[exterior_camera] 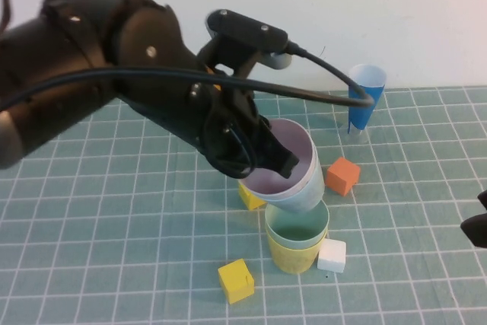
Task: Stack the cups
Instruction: Place the blue cup on the green cup
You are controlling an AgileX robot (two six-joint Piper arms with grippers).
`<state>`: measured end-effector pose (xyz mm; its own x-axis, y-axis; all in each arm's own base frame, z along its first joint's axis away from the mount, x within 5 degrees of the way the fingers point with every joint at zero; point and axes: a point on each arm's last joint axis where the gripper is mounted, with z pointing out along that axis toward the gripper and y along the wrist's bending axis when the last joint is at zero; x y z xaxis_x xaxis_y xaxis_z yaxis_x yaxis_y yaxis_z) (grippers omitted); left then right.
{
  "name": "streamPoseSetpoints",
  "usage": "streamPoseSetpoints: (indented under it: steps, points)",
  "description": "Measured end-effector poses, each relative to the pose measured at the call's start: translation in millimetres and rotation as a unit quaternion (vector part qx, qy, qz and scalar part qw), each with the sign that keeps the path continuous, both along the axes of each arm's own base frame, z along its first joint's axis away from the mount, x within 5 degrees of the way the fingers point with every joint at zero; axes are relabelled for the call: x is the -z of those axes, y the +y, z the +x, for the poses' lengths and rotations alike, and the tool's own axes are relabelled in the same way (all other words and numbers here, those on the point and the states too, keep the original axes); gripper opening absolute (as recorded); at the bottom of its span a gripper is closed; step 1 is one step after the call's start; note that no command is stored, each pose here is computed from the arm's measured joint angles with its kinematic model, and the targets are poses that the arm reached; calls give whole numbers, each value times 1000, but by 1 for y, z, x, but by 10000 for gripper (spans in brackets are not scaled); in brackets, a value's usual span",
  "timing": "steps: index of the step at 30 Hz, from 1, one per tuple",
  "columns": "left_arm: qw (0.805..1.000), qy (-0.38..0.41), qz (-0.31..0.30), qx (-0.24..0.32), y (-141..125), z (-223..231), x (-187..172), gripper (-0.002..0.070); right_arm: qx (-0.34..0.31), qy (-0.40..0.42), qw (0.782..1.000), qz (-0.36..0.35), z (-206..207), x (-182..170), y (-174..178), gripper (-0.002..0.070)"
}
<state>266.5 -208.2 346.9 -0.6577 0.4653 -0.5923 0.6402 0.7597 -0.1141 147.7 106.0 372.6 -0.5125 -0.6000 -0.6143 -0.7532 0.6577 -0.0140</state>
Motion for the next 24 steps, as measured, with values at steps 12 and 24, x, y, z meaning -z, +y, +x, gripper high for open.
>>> streamPoseSetpoints:
  steps: [12,24]
  points:
    - [999,39,29,-7,-17,24,45,25,1,23,1000,-18,-9,20,-6,272]
    - [998,47,32,-10,-21,29,56,60,24,24,999,-17,-20,45,-15,272]
